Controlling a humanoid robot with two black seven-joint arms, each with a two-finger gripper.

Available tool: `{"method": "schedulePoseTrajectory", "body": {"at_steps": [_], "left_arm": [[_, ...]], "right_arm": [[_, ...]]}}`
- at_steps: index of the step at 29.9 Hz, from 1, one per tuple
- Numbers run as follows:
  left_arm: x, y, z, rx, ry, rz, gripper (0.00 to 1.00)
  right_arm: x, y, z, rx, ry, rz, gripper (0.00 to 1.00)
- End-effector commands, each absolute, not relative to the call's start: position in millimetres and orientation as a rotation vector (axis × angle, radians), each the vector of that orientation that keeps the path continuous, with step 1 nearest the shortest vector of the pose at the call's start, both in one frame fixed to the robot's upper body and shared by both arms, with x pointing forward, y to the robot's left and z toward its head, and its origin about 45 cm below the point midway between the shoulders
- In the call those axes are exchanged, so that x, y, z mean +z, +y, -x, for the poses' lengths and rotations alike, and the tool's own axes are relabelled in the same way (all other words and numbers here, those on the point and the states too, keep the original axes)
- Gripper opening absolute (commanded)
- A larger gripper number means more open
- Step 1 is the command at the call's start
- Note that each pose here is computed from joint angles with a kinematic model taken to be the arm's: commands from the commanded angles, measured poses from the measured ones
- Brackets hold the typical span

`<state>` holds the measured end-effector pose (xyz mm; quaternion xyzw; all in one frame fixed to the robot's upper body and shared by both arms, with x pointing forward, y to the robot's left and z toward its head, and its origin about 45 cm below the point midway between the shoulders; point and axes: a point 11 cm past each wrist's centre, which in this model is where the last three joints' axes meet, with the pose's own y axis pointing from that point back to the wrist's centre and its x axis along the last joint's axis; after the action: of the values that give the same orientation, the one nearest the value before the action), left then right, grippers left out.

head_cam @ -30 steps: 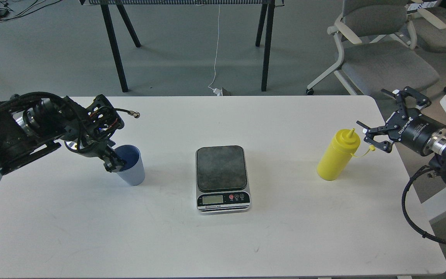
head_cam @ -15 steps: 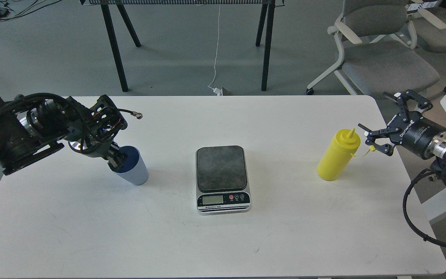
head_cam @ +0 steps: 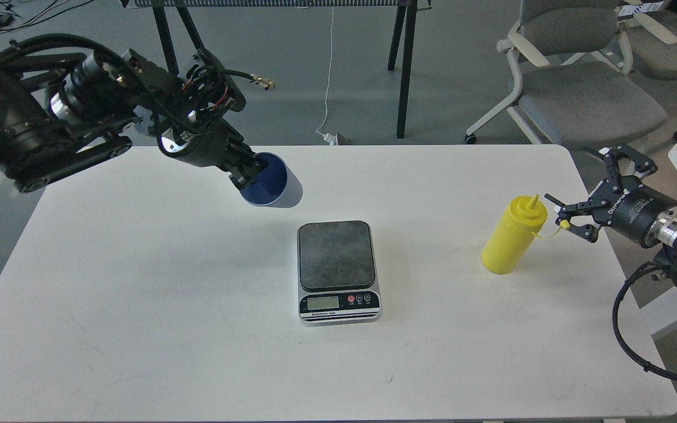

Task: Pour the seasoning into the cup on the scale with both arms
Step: 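Lift the blue cup with the left gripper and carry it onto the scale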

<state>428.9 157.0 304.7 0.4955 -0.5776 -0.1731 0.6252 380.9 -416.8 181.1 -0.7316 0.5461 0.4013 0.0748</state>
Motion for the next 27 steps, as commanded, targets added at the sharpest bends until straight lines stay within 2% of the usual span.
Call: {"method": "schedulePoseTrajectory", "body": {"at_steps": [1,7,10,17,27], "left_arm": [[298,93,-410,-0.504,-1.389,-1.032,0.04],[270,49,-406,-0.572,-1.408,-1.023,0.05],[257,44,-411,-0.584,-1.405,-1.059,0.05],[227,61,-408,-0.627,-1.352,-1.104,0.06],[222,85,-415,-0.63,-1.335,-1.162,0.07]], "right_arm": [[181,-417,-381,1.205,1.639,2.196,0.98],[184,-423,-380,1.192,1.654,2.195,0.98],[180,-425,-376,1.205,1.663,2.182,0.98],[176,-427,-372,1.215,1.669,2.174,0.98],[176,-427,-372,1.216,1.669,2.173,0.98]]}}
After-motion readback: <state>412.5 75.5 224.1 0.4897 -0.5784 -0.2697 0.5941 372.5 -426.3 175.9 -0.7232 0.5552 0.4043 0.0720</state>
